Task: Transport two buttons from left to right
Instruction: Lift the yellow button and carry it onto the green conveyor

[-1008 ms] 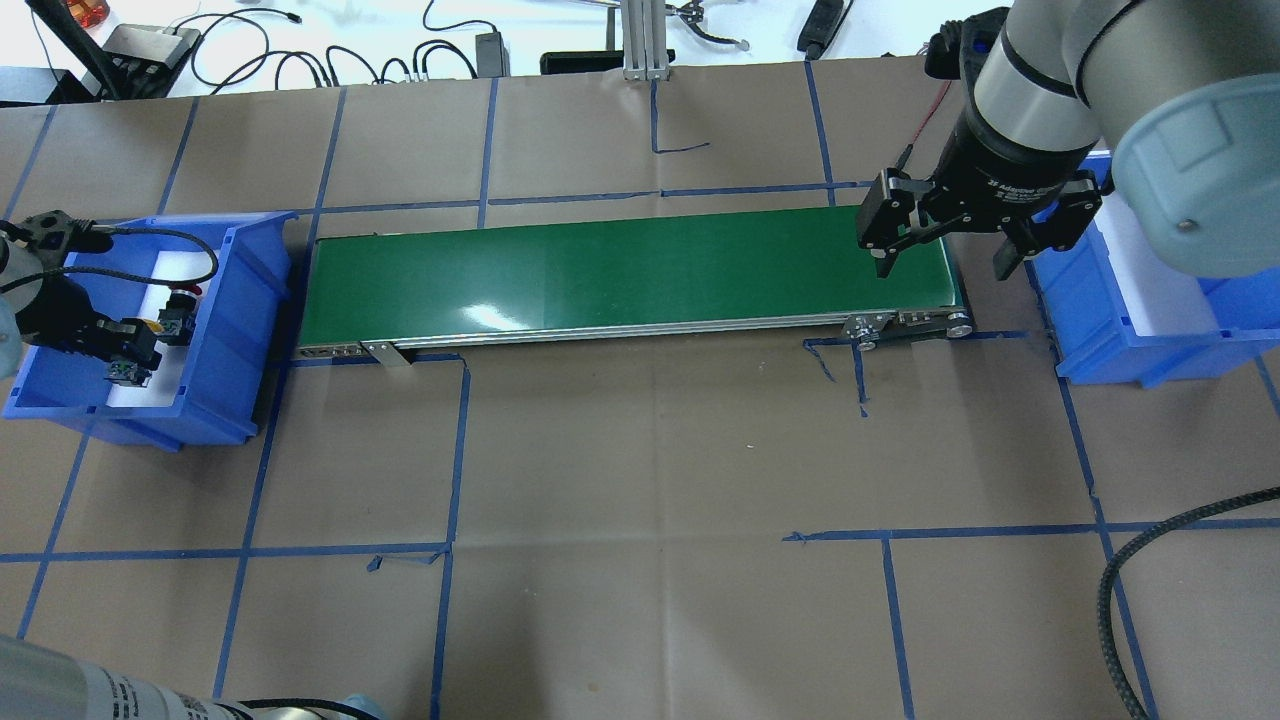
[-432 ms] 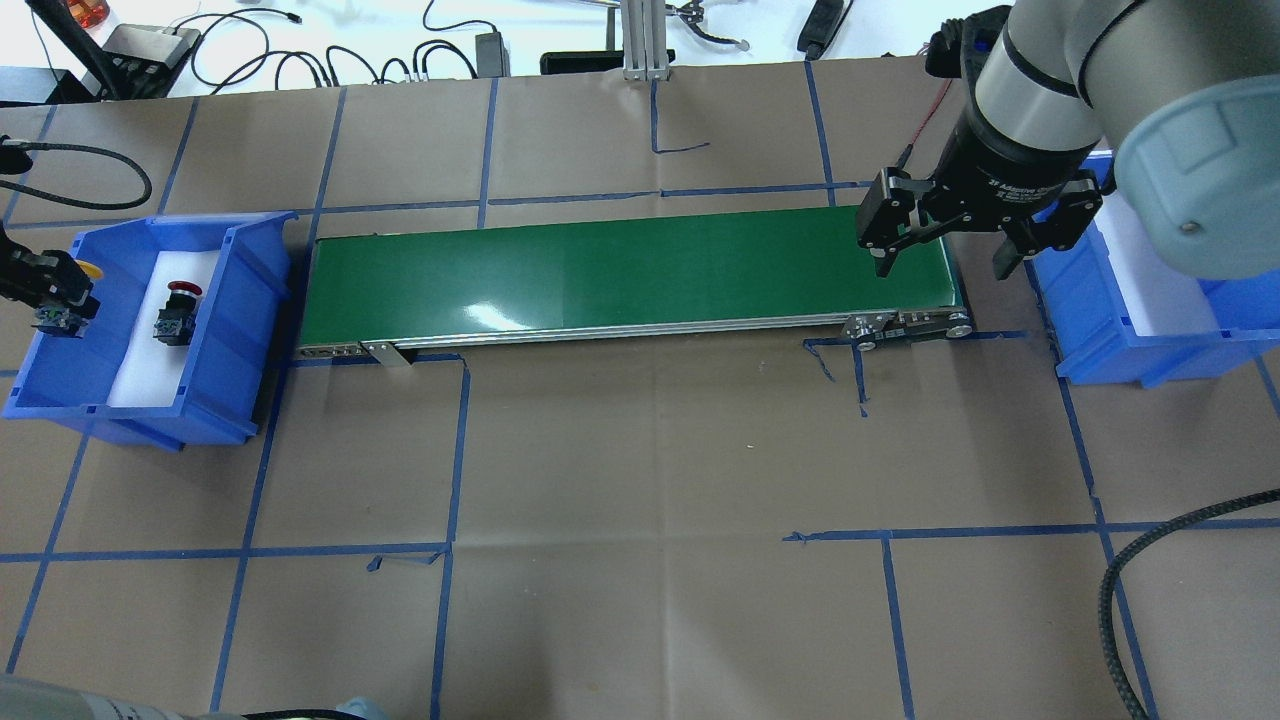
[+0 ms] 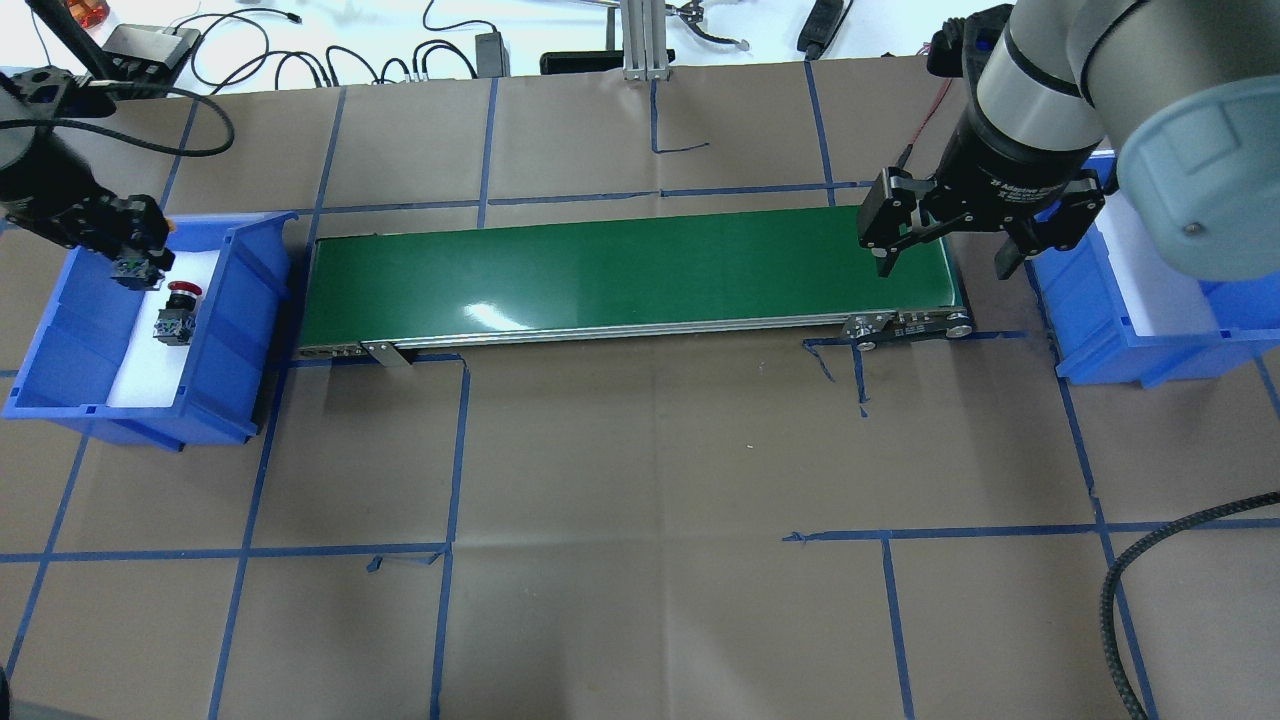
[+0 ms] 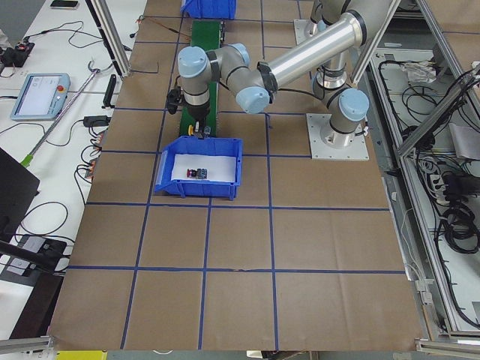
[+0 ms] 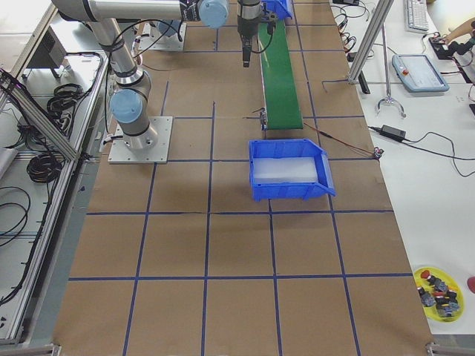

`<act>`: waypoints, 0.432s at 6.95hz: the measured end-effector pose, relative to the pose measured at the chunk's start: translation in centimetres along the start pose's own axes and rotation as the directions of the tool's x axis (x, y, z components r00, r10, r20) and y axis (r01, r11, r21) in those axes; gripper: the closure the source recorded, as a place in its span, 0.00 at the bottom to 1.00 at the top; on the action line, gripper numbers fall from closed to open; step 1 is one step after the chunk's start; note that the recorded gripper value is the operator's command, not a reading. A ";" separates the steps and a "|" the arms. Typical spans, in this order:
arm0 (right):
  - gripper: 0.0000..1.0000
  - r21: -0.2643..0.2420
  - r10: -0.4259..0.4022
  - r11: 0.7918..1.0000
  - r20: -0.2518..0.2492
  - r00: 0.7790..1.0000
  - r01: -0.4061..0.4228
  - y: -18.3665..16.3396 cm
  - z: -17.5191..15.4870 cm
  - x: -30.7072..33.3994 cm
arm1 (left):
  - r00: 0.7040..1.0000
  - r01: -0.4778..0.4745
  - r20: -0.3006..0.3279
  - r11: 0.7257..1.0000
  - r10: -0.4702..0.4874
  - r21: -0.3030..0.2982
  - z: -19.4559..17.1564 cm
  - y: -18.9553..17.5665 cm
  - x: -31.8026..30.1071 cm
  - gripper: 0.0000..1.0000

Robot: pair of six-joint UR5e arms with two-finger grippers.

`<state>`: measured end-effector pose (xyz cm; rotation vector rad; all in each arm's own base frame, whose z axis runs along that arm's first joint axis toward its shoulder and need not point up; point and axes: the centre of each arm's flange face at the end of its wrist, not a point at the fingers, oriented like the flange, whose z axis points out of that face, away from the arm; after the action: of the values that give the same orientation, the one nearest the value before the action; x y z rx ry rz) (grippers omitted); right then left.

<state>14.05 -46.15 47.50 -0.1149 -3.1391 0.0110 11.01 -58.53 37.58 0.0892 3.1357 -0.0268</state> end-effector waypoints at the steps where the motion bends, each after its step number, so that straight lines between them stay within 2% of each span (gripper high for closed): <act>1: 0.00 0.002 0.000 1.000 0.001 1.000 0.000 0.0 0.0 0.0 | 1.000 0.019 -0.001 1.000 -0.019 -0.001 0.1 -0.9 4.0 0.89; 3: 0.00 0.001 0.000 1.000 0.001 1.000 0.000 -0.2 0.1 0.0 | 0.997 0.074 -0.008 0.997 -0.074 -0.018 1.9 -2.0 12.0 0.89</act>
<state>14.06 -46.31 47.40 -0.1149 -3.1398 0.0128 -1.11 -59.84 35.69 -0.0267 3.1461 0.0017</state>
